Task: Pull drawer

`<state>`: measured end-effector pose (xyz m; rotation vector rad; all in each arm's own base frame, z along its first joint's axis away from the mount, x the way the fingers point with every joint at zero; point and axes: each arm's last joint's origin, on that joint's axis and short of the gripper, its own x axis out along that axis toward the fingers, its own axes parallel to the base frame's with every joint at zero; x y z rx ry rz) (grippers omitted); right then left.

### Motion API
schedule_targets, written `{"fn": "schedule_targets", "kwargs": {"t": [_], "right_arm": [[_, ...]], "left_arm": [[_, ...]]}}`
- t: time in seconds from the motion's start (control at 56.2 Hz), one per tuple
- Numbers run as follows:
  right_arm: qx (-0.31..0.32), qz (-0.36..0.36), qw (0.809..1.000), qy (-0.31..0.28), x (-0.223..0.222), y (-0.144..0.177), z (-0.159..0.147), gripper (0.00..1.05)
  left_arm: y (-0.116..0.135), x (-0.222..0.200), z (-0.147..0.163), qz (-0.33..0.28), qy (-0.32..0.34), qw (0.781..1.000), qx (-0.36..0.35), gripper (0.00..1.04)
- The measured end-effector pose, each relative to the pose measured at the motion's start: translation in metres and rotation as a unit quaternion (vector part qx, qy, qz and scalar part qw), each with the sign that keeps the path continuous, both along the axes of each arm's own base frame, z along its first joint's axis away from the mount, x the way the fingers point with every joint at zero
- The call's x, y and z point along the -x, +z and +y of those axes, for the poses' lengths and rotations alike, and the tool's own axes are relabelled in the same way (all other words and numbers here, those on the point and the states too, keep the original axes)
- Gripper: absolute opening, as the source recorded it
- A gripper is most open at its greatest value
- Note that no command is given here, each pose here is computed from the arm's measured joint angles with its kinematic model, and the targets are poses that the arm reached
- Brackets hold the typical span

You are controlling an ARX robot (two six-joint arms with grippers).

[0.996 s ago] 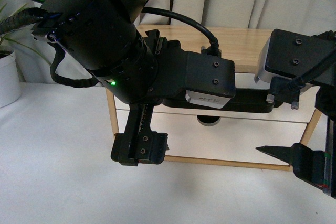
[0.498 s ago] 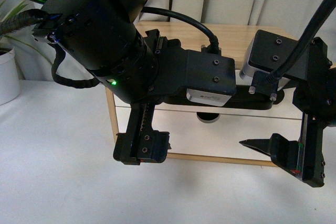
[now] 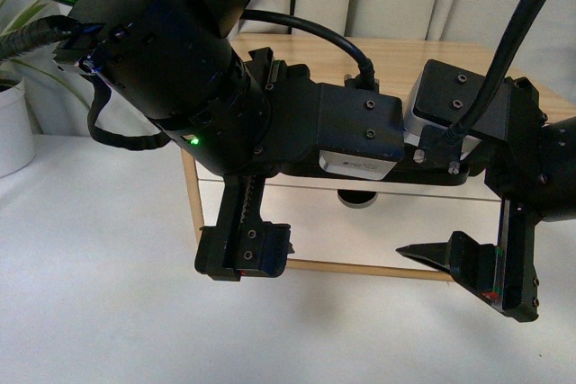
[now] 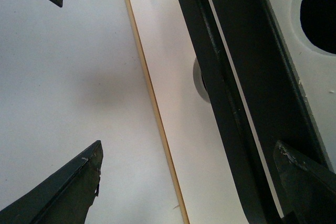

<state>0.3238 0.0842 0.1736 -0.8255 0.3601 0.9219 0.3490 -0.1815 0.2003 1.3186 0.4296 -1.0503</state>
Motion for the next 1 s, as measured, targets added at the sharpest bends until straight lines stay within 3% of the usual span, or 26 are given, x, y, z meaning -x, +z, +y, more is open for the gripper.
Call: {"fn": "schedule_targets", "kwargs": {"t": [0.996], "right_arm": [[0.037,0.049,0.997,0.047,0.021,0.014,-0.001,0.96]], "left_arm": [[-0.003,0.022,-0.003,0.02,-0.036,0.998,-0.038,0.98]]}}
